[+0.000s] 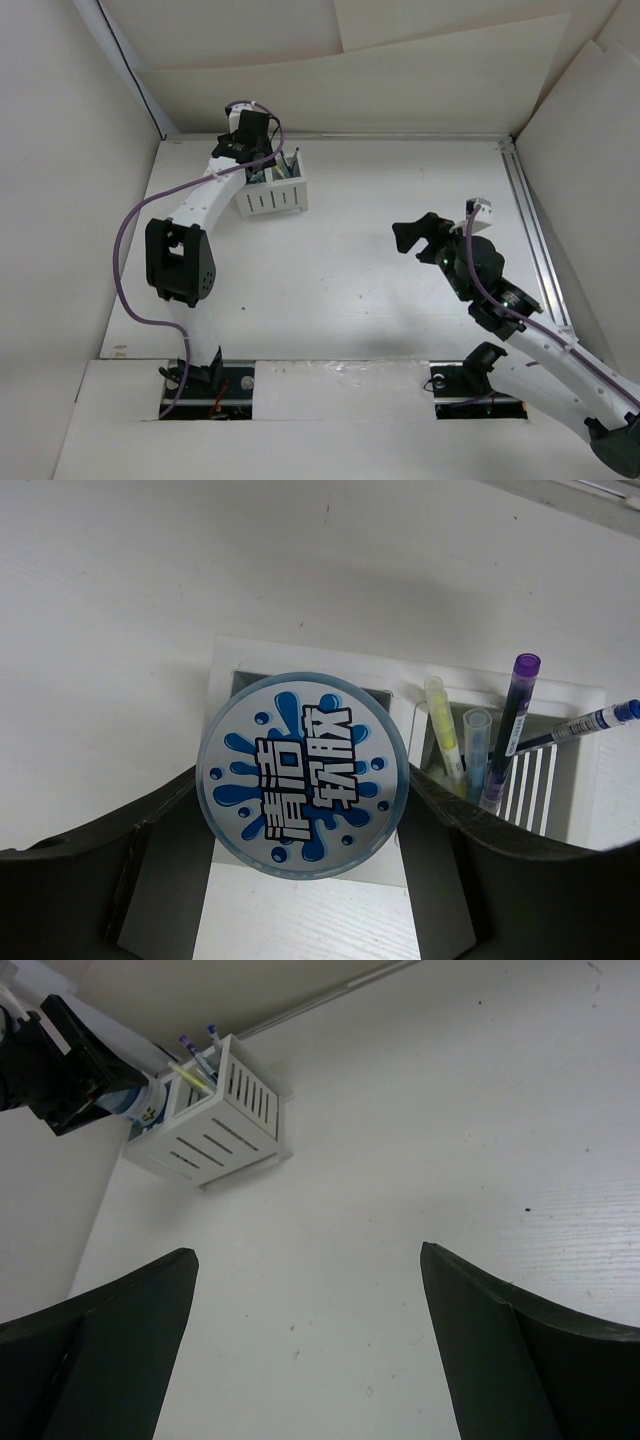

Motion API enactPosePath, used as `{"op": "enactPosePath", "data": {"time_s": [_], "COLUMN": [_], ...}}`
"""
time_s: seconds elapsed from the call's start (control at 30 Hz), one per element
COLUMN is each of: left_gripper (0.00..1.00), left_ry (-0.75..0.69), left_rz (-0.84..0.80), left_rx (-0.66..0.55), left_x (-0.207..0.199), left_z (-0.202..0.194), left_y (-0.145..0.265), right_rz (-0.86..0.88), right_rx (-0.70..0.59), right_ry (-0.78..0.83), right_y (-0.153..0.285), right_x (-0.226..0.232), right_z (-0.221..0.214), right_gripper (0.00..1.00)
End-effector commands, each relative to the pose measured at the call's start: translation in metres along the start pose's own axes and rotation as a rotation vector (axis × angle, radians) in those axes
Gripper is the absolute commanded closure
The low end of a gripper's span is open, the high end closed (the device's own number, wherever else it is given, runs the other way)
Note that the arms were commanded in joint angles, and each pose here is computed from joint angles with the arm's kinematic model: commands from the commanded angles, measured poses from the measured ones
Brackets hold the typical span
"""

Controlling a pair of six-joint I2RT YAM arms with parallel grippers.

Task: Sort the stationery into containers
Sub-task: Place the stationery into the container

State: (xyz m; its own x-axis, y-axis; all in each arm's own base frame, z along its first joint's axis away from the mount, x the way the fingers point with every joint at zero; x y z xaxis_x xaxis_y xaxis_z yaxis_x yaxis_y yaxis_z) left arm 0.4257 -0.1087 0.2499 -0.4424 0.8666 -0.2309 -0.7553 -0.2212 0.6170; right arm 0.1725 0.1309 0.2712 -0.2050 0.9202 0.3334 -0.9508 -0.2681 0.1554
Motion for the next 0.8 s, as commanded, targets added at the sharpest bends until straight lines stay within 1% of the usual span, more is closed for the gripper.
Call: {"op": "enactPosePath", "data": {"time_s": [0.0,0.07,0.2,0.27,0.43,0.5,0.63,0.7,0.73,0.77], "left_gripper": [0.63,0.68,0.68,0.68,0.67,0.67,0.6,0.56,0.51,0.25], "left_ry": [-0.02,-0.025,-0.047,-0.051,-0.071,-0.083,-0.083,-0.083,-0.08,-0.08], "left_rz": [-0.013,-0.006,-0.004,-0.015,-0.029,-0.029,-0.029,-0.029,-0.025,-0.025], "left_rx": [0.02,0.029,0.031,0.052,0.099,0.1,0.1,0.1,0.086,0.086], "left_x": [-0.001,0.0,0.002,0.001,-0.004,-0.005,-0.005,-0.005,-0.004,-0.004], "left_z": [0.005,0.003,0.009,0.011,0.009,0.008,0.008,0.007,0.01,0.01], "left_y": [0.013,0.013,0.021,0.026,0.021,0.019,0.019,0.017,0.02,0.02], "right_rz": [0.037,0.037,0.037,0.046,0.049,0.049,0.053,0.053,0.053,0.053], "right_rx": [-0.05,-0.05,-0.05,-0.046,-0.054,-0.054,-0.063,-0.063,-0.063,-0.063], "right_ry": [-0.015,-0.015,-0.015,-0.014,-0.018,-0.018,-0.022,-0.022,-0.022,-0.022], "right_y": [0.001,0.001,0.001,0.002,0.003,0.003,0.005,0.005,0.005,0.005], "right_x": [0.004,0.004,0.004,0.004,0.004,0.004,0.004,0.004,0.004,0.004], "right_z": [0.006,0.006,0.006,0.006,0.008,0.008,0.01,0.01,0.01,0.01], "right_gripper": [0.01,0.01,0.01,0.01,0.01,0.01,0.01,0.01,0.01,0.01]}}
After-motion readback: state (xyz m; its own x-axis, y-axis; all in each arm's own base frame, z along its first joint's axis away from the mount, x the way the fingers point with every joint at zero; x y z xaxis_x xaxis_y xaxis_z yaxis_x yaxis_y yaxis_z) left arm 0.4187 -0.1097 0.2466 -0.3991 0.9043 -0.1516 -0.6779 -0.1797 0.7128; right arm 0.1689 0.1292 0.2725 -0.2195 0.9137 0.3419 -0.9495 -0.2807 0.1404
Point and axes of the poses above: each gripper's point midway between its finger pads, its own y axis back along the fingers, its own x axis along the line the jaws close on, z = x × y, the point moved 10 cm from there along y, back along the fingers, and after that the axes turned 14 degrees about y, right-handed, at the moved point
